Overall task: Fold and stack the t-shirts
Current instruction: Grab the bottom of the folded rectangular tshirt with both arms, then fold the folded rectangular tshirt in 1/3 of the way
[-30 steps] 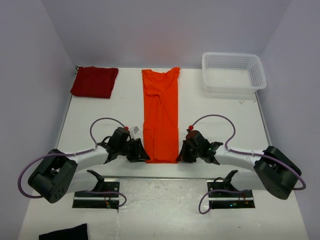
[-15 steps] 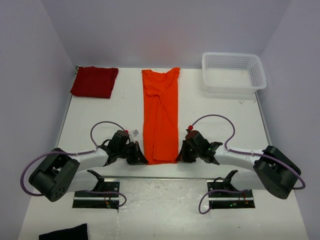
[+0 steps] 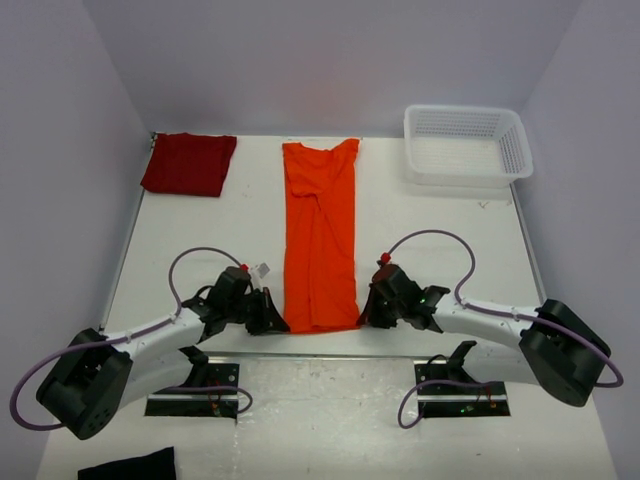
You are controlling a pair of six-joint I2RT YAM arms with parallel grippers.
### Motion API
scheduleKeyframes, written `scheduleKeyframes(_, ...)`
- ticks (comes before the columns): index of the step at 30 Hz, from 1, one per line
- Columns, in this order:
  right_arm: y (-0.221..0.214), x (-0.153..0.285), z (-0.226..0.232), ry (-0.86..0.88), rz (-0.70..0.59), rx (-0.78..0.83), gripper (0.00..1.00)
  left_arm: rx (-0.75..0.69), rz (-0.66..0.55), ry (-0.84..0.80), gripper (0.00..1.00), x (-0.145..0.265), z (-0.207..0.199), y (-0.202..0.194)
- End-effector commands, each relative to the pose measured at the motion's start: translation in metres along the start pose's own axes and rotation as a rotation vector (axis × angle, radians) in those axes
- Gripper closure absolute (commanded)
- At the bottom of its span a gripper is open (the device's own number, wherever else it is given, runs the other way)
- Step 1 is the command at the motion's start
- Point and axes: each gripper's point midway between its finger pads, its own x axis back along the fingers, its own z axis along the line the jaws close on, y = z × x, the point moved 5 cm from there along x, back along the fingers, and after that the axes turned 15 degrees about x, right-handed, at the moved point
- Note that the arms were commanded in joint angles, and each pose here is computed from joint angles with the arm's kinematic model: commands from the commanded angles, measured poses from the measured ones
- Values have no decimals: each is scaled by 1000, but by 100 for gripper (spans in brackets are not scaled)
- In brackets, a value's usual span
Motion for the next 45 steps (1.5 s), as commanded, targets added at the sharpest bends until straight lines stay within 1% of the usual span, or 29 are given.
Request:
scheduleKeyframes(1,-10,2,-22,-121,9,-4,100,41,2,78,100,3,17,-5)
scheduleKeyframes(12,-14,5,-20,-143,19,-10,100,50,6,110,100,9,31,-7)
scheduleKeyframes(19,-13,8,-21,-157,14,-2,100,53,30,86,100,9,34,-11)
scheduleKeyframes(22,-15,7,-14,-127,28,23,100,26,55,62,100,8,30,-12)
scheduleKeyframes(25,-20,9,-2,-111,28,79,100,1,49,78,100,10,27,-9)
scheduleKeyframes(28,-20,14,8,-106,17,125,100,-29,-3,103,100,17,20,-1)
scheduleKeyframes(32,-13,28,13,-154,2,178,100,-94,-106,99,100,35,-6,15)
scheduleKeyframes(33,-2,34,19,-163,-40,187,100,-106,-119,94,100,38,-11,17)
scheduleKeyframes(34,0,40,18,-181,-38,200,100,-121,-132,86,100,41,-16,20)
scheduleKeyframes(36,15,53,27,-180,-96,215,100,-142,-159,84,100,47,-28,26)
scheduleKeyframes(37,17,57,27,-194,-92,225,100,-140,-157,95,100,47,-30,27)
scheduleKeyframes(38,26,63,34,-185,-116,241,100,-148,-176,86,100,50,-38,32)
scheduleKeyframes(40,35,65,34,-229,-128,263,100,-149,-183,90,100,48,-45,38)
scheduleKeyframes(42,50,68,41,-238,-144,283,100,-172,-215,52,100,48,-64,49)
scheduleKeyframes(43,56,63,39,-265,-134,283,100,-166,-208,73,100,43,-66,54)
scheduleKeyframes(44,68,66,45,-259,-151,299,100,-185,-232,47,100,44,-82,64)
scheduleKeyframes(45,77,59,41,-290,-138,295,100,-185,-224,73,100,38,-85,70)
